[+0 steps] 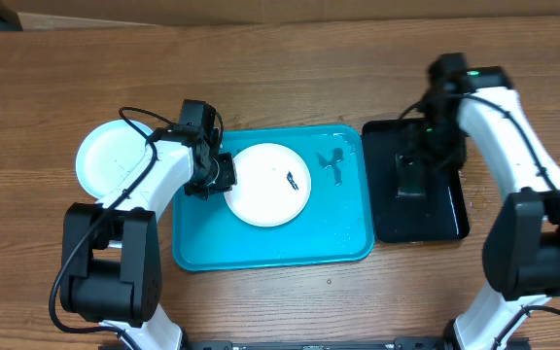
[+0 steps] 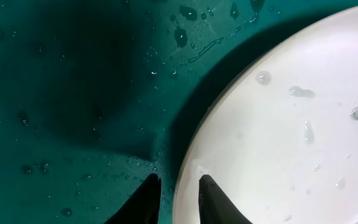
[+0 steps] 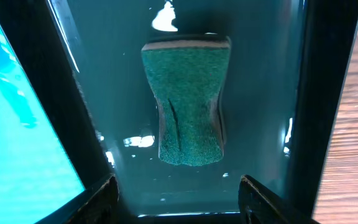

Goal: Clean dirty plates on tray and stack at the side

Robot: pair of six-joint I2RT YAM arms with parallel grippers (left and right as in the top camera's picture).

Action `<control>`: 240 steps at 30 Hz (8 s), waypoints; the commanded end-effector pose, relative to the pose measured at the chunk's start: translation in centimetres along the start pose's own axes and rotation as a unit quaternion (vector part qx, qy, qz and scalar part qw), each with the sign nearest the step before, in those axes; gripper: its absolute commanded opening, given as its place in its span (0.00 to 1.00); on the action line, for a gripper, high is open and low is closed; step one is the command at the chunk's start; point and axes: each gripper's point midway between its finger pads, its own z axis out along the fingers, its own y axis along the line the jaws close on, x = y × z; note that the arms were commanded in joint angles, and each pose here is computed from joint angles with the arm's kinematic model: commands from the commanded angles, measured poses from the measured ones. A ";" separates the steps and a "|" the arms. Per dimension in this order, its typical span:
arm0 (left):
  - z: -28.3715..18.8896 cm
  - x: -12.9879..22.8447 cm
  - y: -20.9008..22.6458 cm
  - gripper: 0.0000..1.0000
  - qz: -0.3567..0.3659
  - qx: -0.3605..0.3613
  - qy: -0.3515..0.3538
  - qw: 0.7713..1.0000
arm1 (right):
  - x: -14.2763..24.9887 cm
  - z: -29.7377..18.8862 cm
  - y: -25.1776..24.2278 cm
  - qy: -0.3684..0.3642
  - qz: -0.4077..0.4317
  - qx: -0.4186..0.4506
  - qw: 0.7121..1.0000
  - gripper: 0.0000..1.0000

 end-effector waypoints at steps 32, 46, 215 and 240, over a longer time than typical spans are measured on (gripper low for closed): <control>0.6 0.5 0.1 0.27 0.000 0.002 0.012 1.000 | -0.2 6.8 -0.6 -0.063 -0.002 0.082 0.995 0.42; 0.6 0.4 0.1 0.27 0.000 0.002 0.010 1.000 | -1.8 3.1 0.1 -0.089 -0.001 0.071 0.993 0.04; 1.2 2.8 -2.2 0.09 -0.031 0.039 0.051 0.997 | 1.7 5.8 21.6 -0.176 -0.273 -0.009 0.946 0.04; 1.2 2.6 -2.3 0.04 -0.024 0.041 0.047 0.998 | 5.7 7.6 26.5 -0.008 -0.250 -0.304 0.919 0.04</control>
